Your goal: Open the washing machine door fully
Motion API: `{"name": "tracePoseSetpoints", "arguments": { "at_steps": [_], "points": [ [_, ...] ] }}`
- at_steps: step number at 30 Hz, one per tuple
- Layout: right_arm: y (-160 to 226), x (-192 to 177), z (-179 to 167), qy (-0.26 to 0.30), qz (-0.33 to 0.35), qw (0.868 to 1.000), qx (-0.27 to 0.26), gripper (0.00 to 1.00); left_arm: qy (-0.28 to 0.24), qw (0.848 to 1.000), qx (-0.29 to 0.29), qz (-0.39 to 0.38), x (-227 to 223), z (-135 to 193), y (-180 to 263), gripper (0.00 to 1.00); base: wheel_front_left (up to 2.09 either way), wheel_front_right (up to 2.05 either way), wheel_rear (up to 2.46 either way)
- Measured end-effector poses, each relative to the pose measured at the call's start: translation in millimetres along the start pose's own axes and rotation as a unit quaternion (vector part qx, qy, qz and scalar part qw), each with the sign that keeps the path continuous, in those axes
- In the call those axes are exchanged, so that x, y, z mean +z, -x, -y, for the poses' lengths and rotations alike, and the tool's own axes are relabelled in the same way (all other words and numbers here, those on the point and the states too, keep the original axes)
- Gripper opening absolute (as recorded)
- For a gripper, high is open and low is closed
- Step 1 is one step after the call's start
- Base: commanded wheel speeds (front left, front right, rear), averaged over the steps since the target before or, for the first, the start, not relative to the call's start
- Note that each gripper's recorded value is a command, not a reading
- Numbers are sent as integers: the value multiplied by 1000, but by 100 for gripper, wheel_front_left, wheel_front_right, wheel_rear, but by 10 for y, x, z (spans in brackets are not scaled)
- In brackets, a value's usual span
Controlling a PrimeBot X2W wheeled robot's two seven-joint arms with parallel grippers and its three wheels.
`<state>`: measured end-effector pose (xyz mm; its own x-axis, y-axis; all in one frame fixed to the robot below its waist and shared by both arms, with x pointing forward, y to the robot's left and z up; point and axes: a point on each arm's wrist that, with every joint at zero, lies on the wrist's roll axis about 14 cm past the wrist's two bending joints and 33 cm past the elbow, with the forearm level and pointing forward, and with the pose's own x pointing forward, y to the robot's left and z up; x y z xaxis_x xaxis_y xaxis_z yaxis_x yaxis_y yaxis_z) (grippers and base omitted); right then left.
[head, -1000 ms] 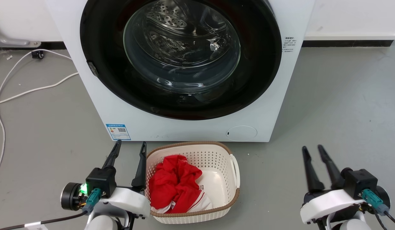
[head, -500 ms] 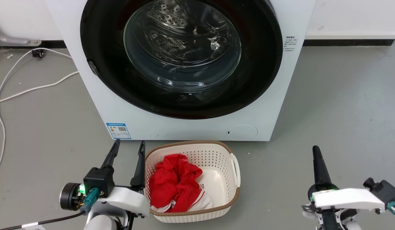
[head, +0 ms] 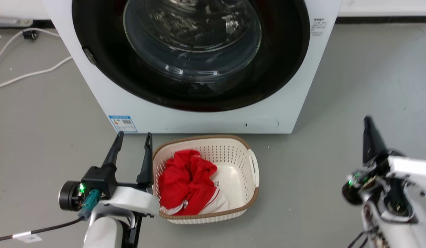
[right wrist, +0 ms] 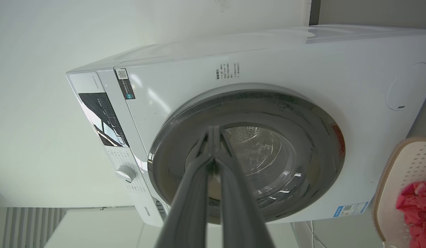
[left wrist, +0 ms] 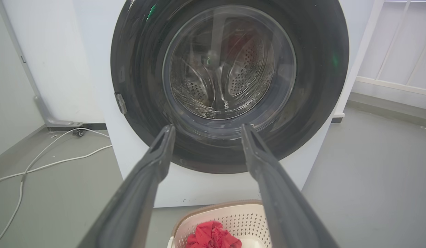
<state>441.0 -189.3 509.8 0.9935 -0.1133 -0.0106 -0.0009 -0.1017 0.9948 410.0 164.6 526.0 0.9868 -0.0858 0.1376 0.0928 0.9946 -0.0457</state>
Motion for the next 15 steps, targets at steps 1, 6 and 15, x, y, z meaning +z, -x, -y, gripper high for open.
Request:
{"name": "tracePoseSetpoints", "arguments": {
  "at_steps": [1, 6, 15],
  "points": [
    [-85, 33, -26, 1, 0, 1000, 2, 0, 0, 1000, 0, 1, -3, 1, -33, 100, 0, 0, 0],
    [-525, 72, -167, 16, -29, 999, 13, 0, 2, 1000, 1, 1, -55, -24, -191, 100, 0, 0, 0],
    [-1417, 89, -449, 92, -96, 991, 26, 0, 5, 1000, 6, 5, -169, -98, -493, 100, 0, 0, 0]
  ]
}}
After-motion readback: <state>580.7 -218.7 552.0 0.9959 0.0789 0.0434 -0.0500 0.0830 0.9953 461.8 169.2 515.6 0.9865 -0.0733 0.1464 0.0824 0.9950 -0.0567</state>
